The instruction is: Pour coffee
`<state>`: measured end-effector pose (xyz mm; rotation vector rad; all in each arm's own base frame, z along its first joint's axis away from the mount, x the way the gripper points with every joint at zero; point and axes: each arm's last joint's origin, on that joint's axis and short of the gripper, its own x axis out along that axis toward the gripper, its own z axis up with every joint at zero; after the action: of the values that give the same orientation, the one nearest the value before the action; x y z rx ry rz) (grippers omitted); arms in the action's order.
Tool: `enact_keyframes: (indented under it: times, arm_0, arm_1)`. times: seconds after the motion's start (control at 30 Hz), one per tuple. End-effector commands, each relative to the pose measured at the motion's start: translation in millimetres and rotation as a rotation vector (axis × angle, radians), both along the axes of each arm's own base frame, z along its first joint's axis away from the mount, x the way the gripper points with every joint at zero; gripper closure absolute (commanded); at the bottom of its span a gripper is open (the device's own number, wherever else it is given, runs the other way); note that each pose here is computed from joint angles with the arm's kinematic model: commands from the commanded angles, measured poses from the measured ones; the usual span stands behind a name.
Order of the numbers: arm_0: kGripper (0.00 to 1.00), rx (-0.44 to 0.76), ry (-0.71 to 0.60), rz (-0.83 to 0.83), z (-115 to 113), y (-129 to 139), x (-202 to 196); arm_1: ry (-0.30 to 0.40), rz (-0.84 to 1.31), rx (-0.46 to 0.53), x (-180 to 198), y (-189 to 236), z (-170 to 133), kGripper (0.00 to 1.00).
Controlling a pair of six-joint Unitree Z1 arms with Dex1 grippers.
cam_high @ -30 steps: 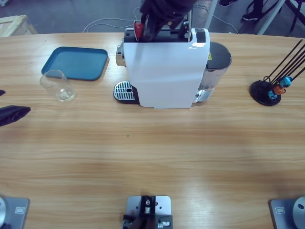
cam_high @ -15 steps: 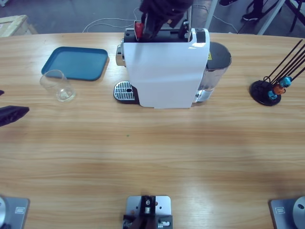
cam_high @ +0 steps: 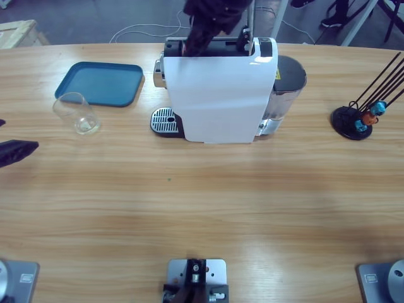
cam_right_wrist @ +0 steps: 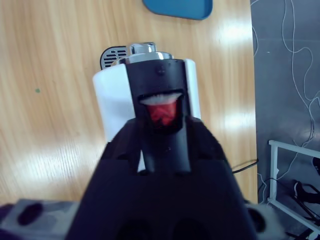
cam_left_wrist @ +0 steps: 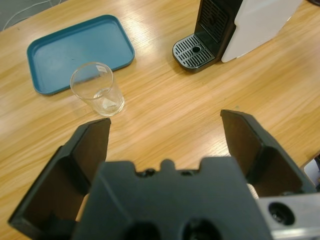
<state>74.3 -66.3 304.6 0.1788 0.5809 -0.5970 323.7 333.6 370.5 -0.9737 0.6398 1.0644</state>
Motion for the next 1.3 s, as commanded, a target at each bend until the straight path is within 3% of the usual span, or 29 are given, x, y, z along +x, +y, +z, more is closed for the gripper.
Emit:
enact_keyframes:
  times: [0.03,0.13,0.2,0.23,0.33,0.43,0.5,0.53,0.6,0.67,0.73,0.87,1.03,1.3]
  arm_0:
    - [0.068,0.015,0.000,-0.001,-9.4,4.0,-3.8]
    - [0.069,0.017,0.002,-0.001,-9.8,3.7,-3.5]
    - [0.069,0.018,0.002,-0.002,-9.9,3.6,-3.4]
    - [0.069,0.018,0.002,-0.002,-9.9,3.6,-3.4]
    - [0.069,0.018,0.002,-0.003,-9.9,3.5,-3.4]
    - [0.069,0.017,0.002,-0.003,-9.8,3.5,-3.4]
    - [0.069,0.017,0.001,-0.003,-9.8,3.8,-3.6]
    - [0.069,0.017,0.001,-0.003,-9.8,3.7,-3.7]
    - [0.069,0.015,-0.001,-0.003,-9.5,4.1,-4.0]
    - [0.074,0.014,-0.002,-0.003,-9.4,4.3,-4.2]
    - [0.101,0.013,-0.002,-0.002,-9.3,4.4,-4.2]
    - [0.105,0.011,-0.002,-0.002,-9.5,4.9,-4.7]
    - [0.110,0.010,-0.004,-0.001,-9.6,5.4,-5.2]
    - [0.110,0.010,-0.002,-0.001,-9.9,5.2,-5.1]
  arm_1:
    - [0.089,-0.017,-0.093,14.5,13.0,-40.4,0.018]
    - [0.058,-0.012,-0.048,3.6,9.9,-7.9,0.010]
    - [0.032,0.019,0.032,-18.9,6.5,33.7,0.012]
    - [0.018,0.043,0.101,-38.8,0.8,64.9,0.165]
    - [-0.063,0.086,0.231,-95.0,-25.9,136.0,0.963]
    - [-0.155,-0.018,0.287,-144.5,-78.8,184.6,1.000]
    - [-0.167,-0.111,0.352,-170.1,-119.6,206.5,1.000]
    - [-0.136,-0.175,0.390,-177.0,-137.0,207.6,1.000]
    - [-0.133,-0.322,0.467,-174.6,-151.4,193.4,1.000]
    - [-0.206,-0.504,0.560,-168.8,-155.8,169.4,1.000]
    - [-0.273,-0.654,0.569,-155.2,-149.2,138.2,1.000]
    - [-0.264,-0.769,0.652,-127.7,-117.7,76.7,1.000]
    - [-0.304,-0.818,0.613,-89.2,-72.1,27.6,1.000]
    - [-0.324,-0.847,0.538,-70.0,-49.8,-3.8,1.000]
